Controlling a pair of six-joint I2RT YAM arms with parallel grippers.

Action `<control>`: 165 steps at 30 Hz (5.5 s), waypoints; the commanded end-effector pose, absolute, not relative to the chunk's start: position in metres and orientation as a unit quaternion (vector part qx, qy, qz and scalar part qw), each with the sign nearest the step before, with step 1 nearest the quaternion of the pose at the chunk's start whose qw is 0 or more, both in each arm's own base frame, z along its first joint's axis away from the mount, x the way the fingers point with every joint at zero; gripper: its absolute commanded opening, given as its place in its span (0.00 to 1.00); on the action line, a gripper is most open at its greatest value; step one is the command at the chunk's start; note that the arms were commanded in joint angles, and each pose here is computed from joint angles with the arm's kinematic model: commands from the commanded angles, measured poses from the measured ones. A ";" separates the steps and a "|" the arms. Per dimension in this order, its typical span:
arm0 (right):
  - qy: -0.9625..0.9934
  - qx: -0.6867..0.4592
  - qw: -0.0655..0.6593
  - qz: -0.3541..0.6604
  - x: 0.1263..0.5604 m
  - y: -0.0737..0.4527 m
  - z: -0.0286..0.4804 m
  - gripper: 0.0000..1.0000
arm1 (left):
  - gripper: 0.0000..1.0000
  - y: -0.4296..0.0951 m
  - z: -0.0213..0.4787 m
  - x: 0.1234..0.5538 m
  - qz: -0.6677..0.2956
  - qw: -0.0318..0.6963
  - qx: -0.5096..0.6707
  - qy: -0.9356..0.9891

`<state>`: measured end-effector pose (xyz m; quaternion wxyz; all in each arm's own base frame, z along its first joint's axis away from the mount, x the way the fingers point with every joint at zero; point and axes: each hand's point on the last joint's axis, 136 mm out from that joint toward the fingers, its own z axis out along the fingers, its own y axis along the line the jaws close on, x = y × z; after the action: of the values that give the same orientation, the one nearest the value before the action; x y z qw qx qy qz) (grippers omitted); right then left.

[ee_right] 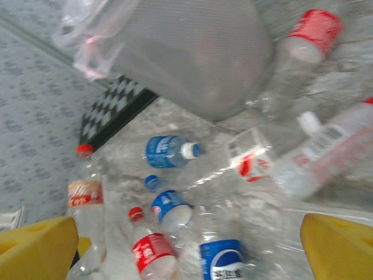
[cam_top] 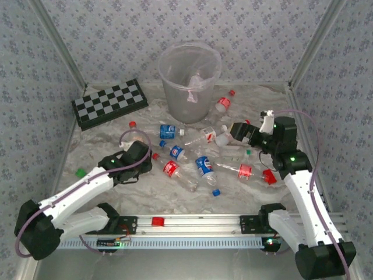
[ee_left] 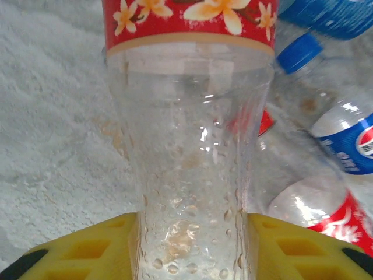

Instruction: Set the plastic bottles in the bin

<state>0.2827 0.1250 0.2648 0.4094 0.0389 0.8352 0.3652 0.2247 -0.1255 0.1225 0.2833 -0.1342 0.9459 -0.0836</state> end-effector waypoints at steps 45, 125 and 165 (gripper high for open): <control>0.856 -0.007 0.354 0.375 0.345 0.234 0.265 0.29 | 0.55 -0.322 0.194 0.226 -0.263 0.350 0.206 0.875; 0.869 0.003 0.482 0.110 0.447 0.105 0.349 1.00 | 0.90 -0.221 0.142 0.184 -0.341 0.257 -0.310 0.849; 0.903 -0.021 0.407 0.137 0.309 0.118 0.243 1.00 | 0.50 -0.338 0.054 0.157 -0.299 0.053 -0.316 0.899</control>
<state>0.3044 0.1067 0.2353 0.3936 0.0032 0.9114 0.1199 0.1531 -0.3409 0.0466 0.0513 -0.2951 0.9052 -0.3015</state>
